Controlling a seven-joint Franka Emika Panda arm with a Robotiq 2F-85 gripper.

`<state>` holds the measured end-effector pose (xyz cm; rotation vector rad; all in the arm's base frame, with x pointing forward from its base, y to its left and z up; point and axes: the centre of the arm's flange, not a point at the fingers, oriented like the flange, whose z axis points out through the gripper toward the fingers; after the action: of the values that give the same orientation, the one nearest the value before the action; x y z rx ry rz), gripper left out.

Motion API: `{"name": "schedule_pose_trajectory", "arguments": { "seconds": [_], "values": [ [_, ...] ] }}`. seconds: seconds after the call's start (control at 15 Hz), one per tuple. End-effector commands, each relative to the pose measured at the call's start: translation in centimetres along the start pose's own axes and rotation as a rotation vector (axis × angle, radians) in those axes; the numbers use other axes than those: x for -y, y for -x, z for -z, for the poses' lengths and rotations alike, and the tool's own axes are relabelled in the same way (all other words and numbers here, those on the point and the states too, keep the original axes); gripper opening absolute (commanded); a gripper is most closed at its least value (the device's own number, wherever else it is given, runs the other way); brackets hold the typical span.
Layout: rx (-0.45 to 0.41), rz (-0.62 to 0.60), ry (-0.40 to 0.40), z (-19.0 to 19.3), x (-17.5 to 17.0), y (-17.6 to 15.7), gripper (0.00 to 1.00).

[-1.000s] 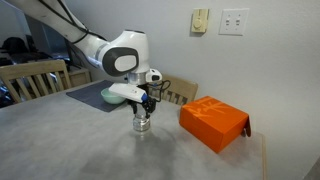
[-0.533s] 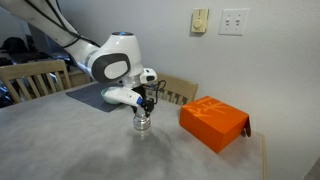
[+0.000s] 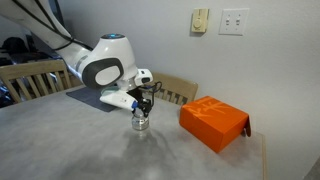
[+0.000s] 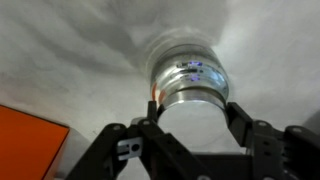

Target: Put the silver lid on top of the silver tin

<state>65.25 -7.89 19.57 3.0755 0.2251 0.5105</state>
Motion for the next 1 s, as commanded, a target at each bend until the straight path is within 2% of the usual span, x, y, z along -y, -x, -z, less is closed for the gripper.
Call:
{"name": "schedule_pose_trajectory", "arguments": {
  "seconds": [0.0, 0.47, 0.93],
  "values": [
    [-0.003, 0.017, -0.014, 0.7, 0.8, 2.6, 0.44],
    [-0.015, 0.022, -0.016, 2.4, 1.7, 3.8, 0.44],
    [0.019, 0.026, -0.054, 1.2, 1.8, 3.5, 0.44]
  ]
}}
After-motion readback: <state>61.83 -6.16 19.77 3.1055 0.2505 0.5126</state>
